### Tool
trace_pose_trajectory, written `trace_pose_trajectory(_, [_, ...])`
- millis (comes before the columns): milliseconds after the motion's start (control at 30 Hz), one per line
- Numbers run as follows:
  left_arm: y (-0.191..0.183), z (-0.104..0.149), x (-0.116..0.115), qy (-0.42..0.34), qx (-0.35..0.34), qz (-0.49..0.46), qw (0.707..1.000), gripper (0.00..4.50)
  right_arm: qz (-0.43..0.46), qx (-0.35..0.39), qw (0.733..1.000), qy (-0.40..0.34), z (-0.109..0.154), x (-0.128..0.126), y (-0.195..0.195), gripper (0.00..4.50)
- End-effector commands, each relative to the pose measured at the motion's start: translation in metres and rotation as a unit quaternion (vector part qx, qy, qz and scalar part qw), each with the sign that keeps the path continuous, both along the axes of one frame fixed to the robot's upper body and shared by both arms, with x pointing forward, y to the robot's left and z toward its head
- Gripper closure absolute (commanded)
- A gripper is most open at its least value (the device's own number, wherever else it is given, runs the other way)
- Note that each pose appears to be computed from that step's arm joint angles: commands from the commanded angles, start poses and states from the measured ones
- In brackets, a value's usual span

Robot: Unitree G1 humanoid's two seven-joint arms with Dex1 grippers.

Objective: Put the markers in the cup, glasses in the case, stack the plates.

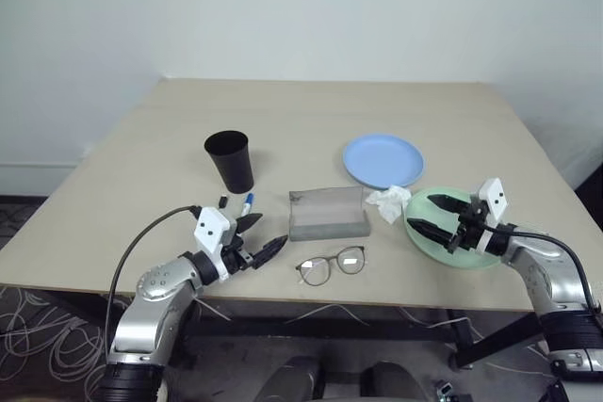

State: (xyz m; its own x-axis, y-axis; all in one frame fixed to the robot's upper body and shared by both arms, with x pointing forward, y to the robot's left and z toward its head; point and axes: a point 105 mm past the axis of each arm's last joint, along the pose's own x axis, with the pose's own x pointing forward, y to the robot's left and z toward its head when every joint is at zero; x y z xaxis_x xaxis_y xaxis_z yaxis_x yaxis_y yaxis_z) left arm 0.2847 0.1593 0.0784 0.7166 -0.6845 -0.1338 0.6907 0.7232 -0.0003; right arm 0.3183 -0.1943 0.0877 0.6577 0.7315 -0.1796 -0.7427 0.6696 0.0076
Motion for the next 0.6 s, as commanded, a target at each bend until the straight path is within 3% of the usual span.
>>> trace_pose_trajectory(33, [-0.007,0.008,-0.001,-0.016,-0.004,-0.013,1.000,0.41,-0.009,0.004,0.999,-0.034,0.019,0.001,-0.006,0.00])
trace_pose_trajectory(600, [0.000,0.014,0.013,-0.025,0.004,-0.024,0.999,0.41,-0.045,-0.008,0.998,-0.050,0.025,-0.009,-0.010,0.00])
